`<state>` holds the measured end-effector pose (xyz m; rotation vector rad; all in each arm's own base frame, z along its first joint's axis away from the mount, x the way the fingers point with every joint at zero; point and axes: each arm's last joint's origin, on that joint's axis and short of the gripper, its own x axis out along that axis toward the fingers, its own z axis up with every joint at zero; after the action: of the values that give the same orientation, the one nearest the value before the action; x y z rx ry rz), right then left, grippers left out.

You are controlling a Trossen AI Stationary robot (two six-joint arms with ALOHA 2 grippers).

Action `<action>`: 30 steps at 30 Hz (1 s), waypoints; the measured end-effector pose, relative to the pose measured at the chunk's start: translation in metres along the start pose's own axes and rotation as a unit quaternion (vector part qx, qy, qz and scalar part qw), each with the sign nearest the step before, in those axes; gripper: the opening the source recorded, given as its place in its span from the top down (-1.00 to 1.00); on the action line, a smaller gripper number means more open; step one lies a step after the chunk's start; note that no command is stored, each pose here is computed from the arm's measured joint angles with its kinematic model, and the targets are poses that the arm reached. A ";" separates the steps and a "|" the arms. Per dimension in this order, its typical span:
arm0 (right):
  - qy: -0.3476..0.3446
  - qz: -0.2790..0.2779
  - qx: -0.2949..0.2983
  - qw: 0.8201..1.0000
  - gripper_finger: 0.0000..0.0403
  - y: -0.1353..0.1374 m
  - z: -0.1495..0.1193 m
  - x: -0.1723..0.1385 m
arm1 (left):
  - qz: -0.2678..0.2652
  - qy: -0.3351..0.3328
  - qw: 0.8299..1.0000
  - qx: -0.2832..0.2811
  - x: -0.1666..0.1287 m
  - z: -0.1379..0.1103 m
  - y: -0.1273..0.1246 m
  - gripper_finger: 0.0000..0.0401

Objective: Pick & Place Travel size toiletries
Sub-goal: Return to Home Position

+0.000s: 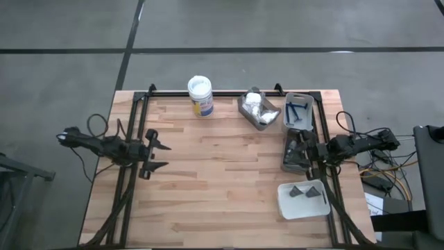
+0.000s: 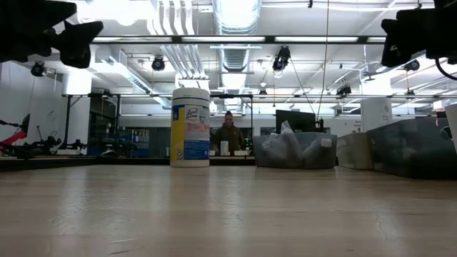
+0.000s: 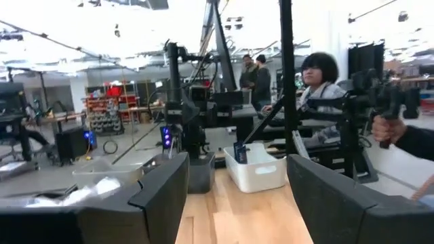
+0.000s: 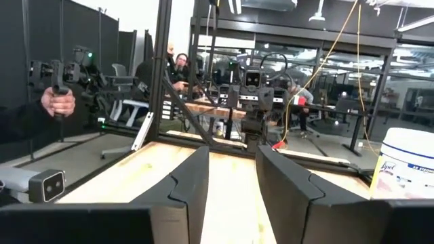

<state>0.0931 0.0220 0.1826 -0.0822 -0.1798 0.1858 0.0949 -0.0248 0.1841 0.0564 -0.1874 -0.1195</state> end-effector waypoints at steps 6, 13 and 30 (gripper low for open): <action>0.015 -0.002 -0.005 1.000 0.32 0.000 -0.003 0.000 | -0.025 0.008 0.999 0.030 -0.003 -0.002 -0.001 -0.27; 0.039 -0.003 0.002 0.999 0.25 0.000 -0.008 0.000 | -0.029 0.022 0.997 0.063 -0.003 -0.005 -0.001 -0.27; 0.073 -0.041 -0.021 0.996 0.10 -0.004 -0.014 -0.001 | 0.022 0.067 0.994 0.087 -0.003 -0.013 0.003 -0.27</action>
<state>0.0955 0.0166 0.1694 -0.1293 -0.0413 0.0932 0.0943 -0.0211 0.1709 0.2328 -0.0655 -0.0542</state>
